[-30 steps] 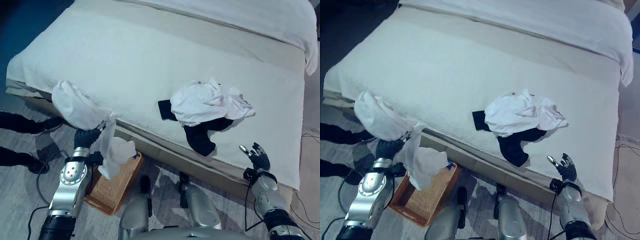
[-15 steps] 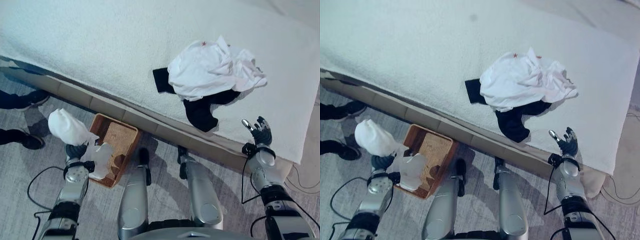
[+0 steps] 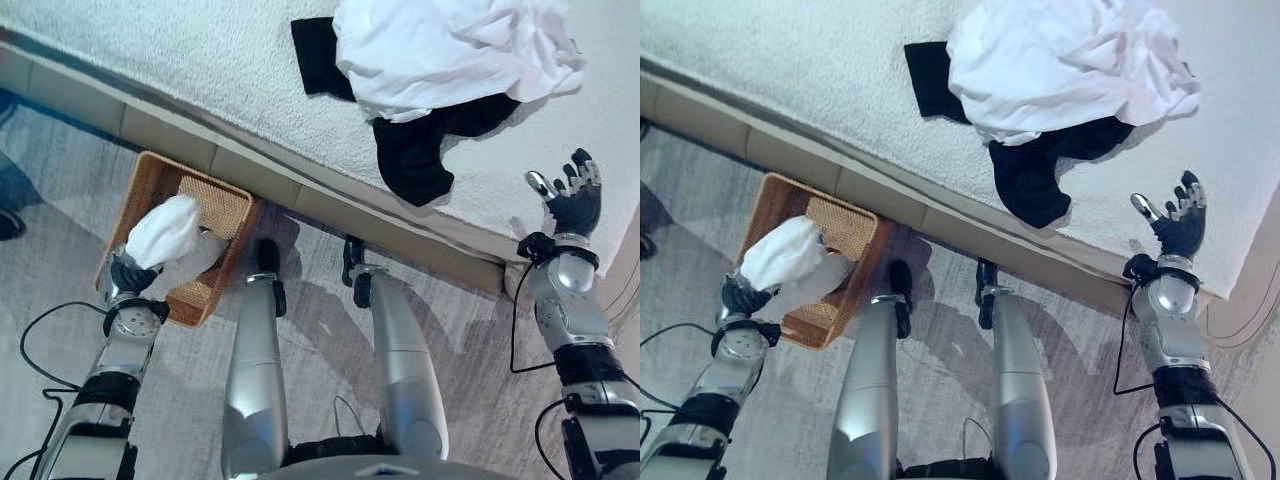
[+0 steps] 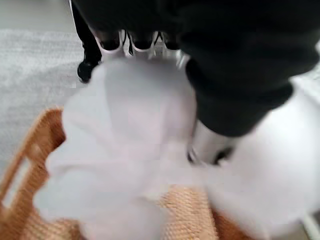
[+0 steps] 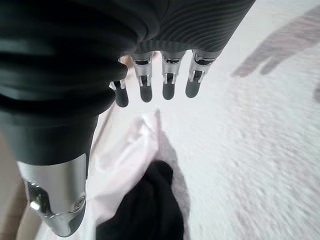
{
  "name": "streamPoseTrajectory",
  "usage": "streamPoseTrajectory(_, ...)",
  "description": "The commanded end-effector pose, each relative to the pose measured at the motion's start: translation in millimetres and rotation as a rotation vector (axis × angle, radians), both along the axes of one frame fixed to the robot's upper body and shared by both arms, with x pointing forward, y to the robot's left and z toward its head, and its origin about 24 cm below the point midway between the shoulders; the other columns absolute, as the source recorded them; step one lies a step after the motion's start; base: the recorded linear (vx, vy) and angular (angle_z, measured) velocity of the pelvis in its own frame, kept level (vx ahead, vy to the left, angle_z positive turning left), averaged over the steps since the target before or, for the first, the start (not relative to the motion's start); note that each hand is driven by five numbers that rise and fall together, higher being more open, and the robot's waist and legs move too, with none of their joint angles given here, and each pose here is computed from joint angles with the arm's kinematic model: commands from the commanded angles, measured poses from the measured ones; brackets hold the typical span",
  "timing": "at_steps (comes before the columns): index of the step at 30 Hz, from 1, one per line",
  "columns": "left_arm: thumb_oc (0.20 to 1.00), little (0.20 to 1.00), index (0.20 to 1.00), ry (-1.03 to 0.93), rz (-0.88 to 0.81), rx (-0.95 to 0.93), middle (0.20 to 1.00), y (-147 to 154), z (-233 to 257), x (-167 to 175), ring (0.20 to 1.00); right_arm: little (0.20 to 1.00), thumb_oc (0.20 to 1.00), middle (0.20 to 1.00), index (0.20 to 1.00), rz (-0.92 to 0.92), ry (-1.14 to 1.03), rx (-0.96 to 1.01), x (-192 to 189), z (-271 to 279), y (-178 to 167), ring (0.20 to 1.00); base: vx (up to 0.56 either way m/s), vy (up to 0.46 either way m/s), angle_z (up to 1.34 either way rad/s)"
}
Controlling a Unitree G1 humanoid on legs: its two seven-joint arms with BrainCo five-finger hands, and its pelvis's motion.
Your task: Pick up clothes into the bucket
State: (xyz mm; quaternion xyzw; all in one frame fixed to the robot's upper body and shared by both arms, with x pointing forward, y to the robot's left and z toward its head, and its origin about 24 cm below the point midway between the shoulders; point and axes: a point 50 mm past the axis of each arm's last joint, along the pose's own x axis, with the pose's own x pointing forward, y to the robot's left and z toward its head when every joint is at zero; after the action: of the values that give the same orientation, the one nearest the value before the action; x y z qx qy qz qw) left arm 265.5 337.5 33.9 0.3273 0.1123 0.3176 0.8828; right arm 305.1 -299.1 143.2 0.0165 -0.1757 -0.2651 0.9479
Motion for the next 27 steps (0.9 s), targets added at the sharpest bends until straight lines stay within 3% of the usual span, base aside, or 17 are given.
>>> streamPoseTrajectory(1,1.000,1.000,1.000,0.041,0.139,0.051,1.000,26,-6,-21,1.000,1.000,1.000,1.000,1.000,-0.110,-0.137,-0.078,-10,33,-16,1.000,0.02,0.028,-0.03)
streamPoseTrajectory(11,1.000,1.000,1.000,0.096,0.189,0.007,1.000,24,-25,-35,1.000,1.000,1.000,1.000,1.000,-0.287,-0.202,-0.364,3,105,-22,1.000,0.00,0.002,0.01)
streamPoseTrajectory(18,1.000,1.000,1.000,-0.045,0.118,-0.039,1.000,8,-13,-26,1.000,1.000,1.000,1.000,1.000,-0.327,-0.161,-0.625,16,149,-19,1.000,0.00,-0.010,0.06)
streamPoseTrajectory(20,1.000,1.000,1.000,-0.146,0.018,-0.135,1.000,-10,-5,-17,1.000,1.000,1.000,1.000,1.000,-0.326,-0.103,-0.730,26,170,-19,1.000,-0.01,-0.039,0.17)
streamPoseTrajectory(21,1.000,1.000,1.000,-0.214,-0.075,-0.278,1.000,-27,-4,-11,1.000,1.000,1.000,1.000,1.000,-0.320,-0.071,-0.775,32,182,-17,1.000,-0.01,-0.035,0.17)
streamPoseTrajectory(27,1.000,1.000,1.000,-0.202,-0.264,-0.533,1.000,-72,-20,-2,1.000,1.000,1.000,1.000,1.000,-0.302,0.168,-0.884,54,190,-23,1.000,0.00,-0.050,0.19)
